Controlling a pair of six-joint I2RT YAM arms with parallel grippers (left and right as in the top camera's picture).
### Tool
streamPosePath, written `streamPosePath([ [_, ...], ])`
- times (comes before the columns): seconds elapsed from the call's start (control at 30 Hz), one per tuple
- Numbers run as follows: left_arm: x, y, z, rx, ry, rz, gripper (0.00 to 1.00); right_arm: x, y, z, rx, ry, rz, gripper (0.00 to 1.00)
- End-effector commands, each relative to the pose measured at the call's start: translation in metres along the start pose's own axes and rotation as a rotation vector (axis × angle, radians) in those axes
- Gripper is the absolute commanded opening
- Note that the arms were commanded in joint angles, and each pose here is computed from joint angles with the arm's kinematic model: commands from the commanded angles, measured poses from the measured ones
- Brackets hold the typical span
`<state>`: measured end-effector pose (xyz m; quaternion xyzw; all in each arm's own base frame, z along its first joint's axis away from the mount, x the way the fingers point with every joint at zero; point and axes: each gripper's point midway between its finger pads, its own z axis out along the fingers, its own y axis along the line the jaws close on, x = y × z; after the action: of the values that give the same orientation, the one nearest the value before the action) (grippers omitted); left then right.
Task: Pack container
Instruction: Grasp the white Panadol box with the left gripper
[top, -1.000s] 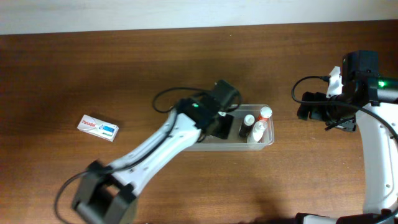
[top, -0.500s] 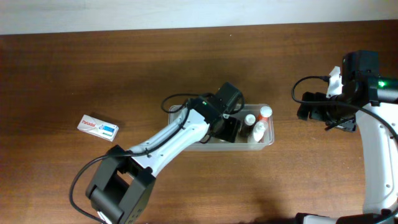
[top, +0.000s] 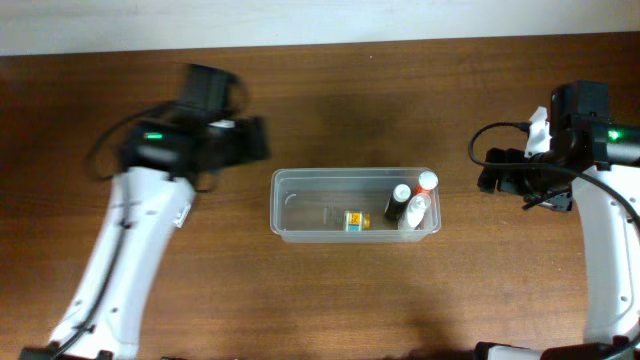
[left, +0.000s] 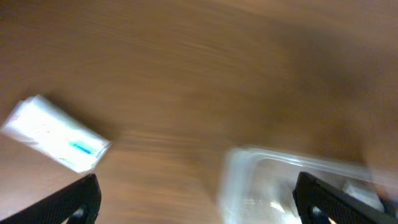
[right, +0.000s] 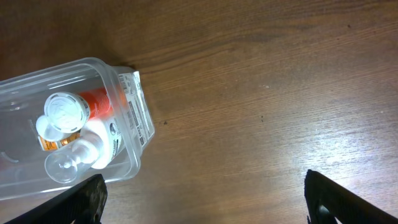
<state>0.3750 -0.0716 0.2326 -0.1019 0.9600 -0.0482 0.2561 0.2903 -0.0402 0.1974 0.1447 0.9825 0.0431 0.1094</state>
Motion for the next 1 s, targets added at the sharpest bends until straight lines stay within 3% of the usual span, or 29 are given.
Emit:
streamPosePath([
  [0.0,-0.007,0.078,0.017,-0.127,0.040,-0.314,0.99,0.001,0.001,0.001,-0.005,0.004,-0.001,0.93],
  [0.3,0.035,0.177,0.087,-0.293,0.234,-0.716,0.99,0.001,0.001,0.001,-0.005,0.003,-0.001,0.93],
  [0.53,0.080,0.189,0.161,-0.306,0.462,-0.777,0.99,0.002,0.001,0.001,-0.005,0.008,0.000,0.93],
  [0.77,0.110,0.192,0.193,-0.329,0.575,-0.785,0.99,0.003,0.000,0.001,-0.004,0.014,0.000,0.93],
  [0.87,0.110,0.192,0.193,-0.328,0.576,-0.768,0.90,0.003,0.000,0.001,-0.004,0.014,0.000,0.93],
  [0.97,0.107,0.194,0.191,-0.328,0.569,-0.740,0.72,0.003,0.000,0.001,-0.003,0.014,0.000,0.93],
])
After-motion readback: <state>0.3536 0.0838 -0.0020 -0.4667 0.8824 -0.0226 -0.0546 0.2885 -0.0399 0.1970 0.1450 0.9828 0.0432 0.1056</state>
